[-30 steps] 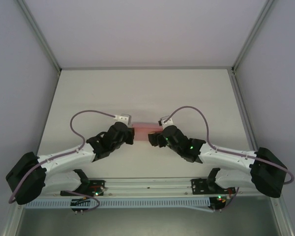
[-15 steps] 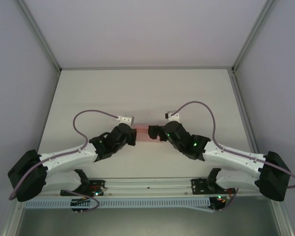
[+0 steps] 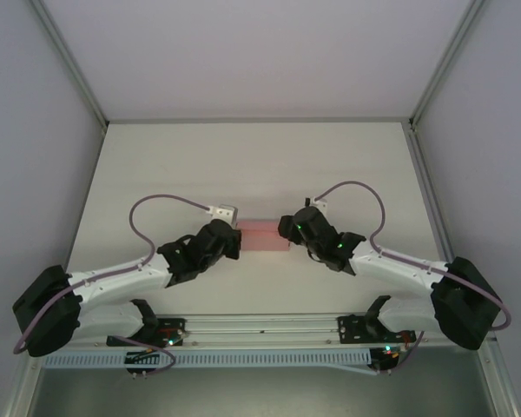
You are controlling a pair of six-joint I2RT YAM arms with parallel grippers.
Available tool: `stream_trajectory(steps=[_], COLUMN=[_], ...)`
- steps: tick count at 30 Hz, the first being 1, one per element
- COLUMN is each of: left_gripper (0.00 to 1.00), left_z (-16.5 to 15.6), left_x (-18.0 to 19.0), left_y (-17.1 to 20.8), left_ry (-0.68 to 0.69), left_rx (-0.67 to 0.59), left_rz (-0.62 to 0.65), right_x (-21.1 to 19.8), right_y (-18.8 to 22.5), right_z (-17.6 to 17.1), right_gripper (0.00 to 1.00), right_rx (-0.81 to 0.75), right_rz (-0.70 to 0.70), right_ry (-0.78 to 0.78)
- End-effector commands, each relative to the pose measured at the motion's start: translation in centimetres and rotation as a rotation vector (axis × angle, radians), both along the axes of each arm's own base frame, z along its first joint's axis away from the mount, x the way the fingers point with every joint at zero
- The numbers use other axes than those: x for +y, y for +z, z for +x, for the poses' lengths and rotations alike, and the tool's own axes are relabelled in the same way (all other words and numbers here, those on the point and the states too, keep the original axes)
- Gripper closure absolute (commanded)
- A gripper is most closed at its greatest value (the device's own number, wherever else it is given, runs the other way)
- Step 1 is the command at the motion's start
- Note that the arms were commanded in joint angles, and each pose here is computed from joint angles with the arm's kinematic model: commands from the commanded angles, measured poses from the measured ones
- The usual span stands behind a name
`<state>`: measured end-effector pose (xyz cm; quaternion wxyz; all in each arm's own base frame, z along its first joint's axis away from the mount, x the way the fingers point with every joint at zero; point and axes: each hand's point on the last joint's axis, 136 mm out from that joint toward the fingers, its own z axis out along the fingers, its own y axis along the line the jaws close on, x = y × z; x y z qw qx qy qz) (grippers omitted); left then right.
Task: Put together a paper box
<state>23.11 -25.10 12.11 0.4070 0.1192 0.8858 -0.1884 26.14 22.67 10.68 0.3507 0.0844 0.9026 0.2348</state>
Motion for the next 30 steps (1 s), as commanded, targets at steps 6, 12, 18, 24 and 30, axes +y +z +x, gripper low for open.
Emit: stream_trajectory(steps=[6, 12, 18, 24, 30], left_gripper=[0.55, 0.26, 0.14, 0.21, 0.32], left_z=[-2.9, -1.4, 1.1, 1.5, 0.9], left_x=[1.8, 2.5, 1.3, 1.0, 1.9], left_y=[0.6, 2.2, 1.2, -0.6, -2.3], left_ry=[-0.022, 0.077, 0.054, 0.027, 0.036], left_rx=[0.114, 0.221, 0.335, 0.381, 0.398], left_rz=[0.008, -0.048, -0.156, -0.202, -0.229], right_x=[-1.6, -1.6, -1.9, -2.0, -2.4], right_y=[-5.9, -6.6, -7.1, -7.1, -7.5], right_z=[-3.1, -3.5, -3.7, -3.7, -3.9], right_gripper=[0.44, 0.45, 0.45, 0.45, 0.45], right_rx=[0.140, 0.152, 0.156, 0.154, 0.160], right_rz=[-0.068, -0.085, -0.093, -0.095, -0.105], right_ry=[0.003, 0.010, 0.007, 0.005, -0.004])
